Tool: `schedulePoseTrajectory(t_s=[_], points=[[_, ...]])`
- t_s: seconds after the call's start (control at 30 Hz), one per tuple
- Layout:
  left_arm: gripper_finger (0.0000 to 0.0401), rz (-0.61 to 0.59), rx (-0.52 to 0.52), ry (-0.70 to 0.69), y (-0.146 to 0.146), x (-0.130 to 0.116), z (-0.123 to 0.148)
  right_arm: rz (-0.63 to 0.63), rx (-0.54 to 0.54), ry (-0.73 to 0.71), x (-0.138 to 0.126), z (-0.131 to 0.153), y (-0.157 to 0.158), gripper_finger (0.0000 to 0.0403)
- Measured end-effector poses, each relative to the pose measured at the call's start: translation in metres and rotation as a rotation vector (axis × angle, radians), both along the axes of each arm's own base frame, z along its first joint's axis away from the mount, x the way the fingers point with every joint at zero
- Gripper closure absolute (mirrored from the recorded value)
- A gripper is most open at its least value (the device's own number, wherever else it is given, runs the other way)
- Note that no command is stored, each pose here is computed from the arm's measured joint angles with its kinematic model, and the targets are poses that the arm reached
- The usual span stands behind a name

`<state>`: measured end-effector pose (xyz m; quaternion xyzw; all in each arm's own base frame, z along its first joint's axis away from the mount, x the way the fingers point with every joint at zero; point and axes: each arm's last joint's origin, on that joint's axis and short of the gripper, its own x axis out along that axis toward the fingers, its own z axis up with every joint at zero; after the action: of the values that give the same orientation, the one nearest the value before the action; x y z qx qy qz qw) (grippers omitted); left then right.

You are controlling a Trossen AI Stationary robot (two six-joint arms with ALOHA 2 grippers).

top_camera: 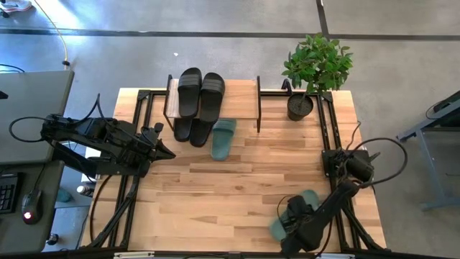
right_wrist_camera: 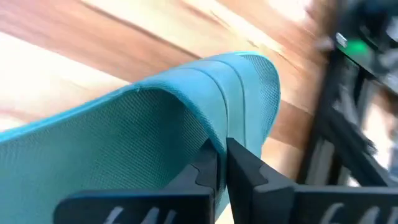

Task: Pick and place slides into the shelf
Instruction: Put the blue slide under the shelf

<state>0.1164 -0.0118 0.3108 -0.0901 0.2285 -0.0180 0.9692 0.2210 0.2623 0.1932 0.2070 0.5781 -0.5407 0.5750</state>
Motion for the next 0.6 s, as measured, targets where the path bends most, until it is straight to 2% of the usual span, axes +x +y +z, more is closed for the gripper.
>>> schedulePoseTrajectory(t_s=[0.23, 0.4, 0.6], points=[[0.0389, 0.000, 0.000, 0.000, 0.000, 0.000, 0.000, 0.172, -0.062, -0.321, 0.028, 0.040, 0.006, 0.0402], [0.0389, 0.000, 0.000, 0.000, 0.000, 0.000, 0.000, 0.330, -0.136, -0.546, 0.053, 0.085, 0.003, 0.0402], [0.0389, 0.000, 0.000, 0.000, 0.000, 0.000, 0.000, 0.520, -0.341, -0.758, 0.081, 0.154, -0.018, 0.0402]])
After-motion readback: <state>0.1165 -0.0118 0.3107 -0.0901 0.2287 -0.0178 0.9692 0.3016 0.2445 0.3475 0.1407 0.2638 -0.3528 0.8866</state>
